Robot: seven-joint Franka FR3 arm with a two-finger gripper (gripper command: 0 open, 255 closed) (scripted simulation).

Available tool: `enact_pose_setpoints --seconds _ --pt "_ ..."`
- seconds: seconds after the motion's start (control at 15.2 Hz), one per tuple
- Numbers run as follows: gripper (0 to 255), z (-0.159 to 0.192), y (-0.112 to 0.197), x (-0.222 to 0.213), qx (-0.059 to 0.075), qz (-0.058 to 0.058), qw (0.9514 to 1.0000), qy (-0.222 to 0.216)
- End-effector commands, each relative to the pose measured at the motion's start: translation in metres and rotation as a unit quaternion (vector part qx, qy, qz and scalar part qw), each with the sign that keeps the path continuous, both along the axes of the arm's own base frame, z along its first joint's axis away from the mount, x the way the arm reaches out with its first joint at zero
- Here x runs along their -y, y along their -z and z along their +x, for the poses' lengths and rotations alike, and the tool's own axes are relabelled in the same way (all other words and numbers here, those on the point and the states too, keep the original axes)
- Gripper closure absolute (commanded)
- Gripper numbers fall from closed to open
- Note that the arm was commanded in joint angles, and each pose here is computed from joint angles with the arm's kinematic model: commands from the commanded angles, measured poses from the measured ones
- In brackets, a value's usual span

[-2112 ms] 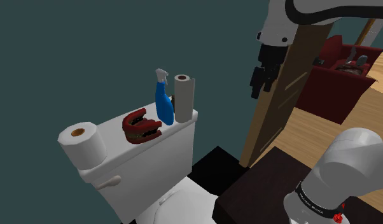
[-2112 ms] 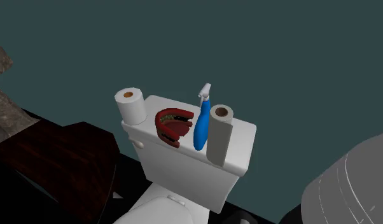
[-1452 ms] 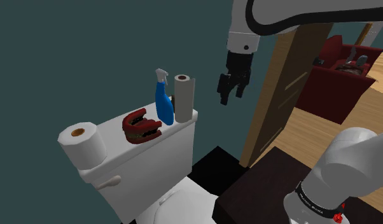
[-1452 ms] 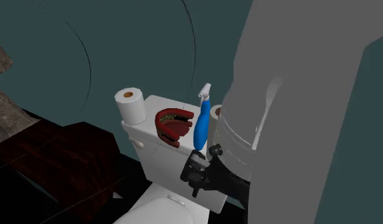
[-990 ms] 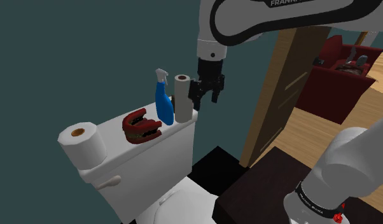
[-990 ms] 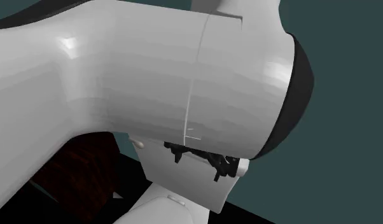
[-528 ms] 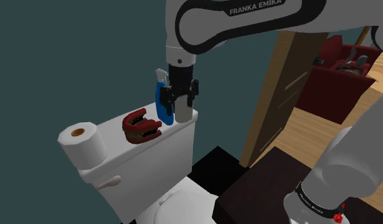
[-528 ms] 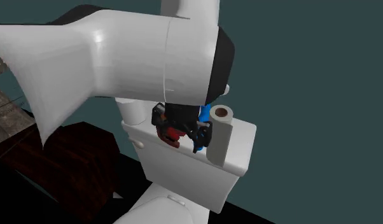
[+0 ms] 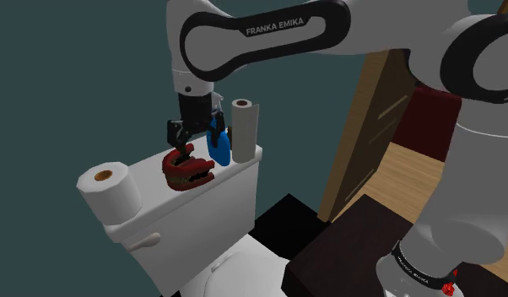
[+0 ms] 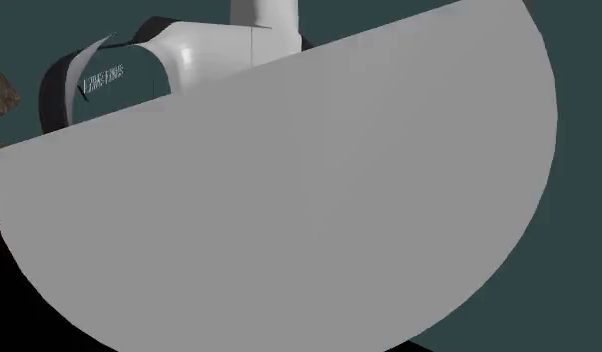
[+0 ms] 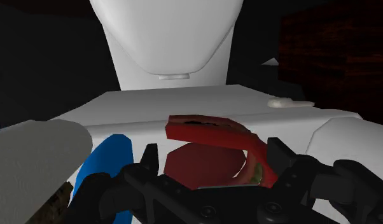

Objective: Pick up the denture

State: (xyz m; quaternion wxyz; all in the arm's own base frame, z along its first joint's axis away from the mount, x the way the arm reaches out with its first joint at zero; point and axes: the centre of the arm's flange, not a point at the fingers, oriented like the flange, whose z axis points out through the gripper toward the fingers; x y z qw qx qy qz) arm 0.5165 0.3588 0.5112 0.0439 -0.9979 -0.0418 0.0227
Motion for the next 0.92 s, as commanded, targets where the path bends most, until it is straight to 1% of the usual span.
enact_pose_setpoints --seconds 0.0,0.33,0.4,0.86 --pt "0 0.012 0.006 -0.022 0.0 0.0 1.0 0.001" --pt "0 0.048 0.018 -0.075 0.001 0.001 1.0 0.001" --pt "0 0.05 0.019 -0.079 0.001 0.001 1.0 0.001" --pt "0 0.05 0.058 -0.079 0.001 0.001 1.0 0.001"
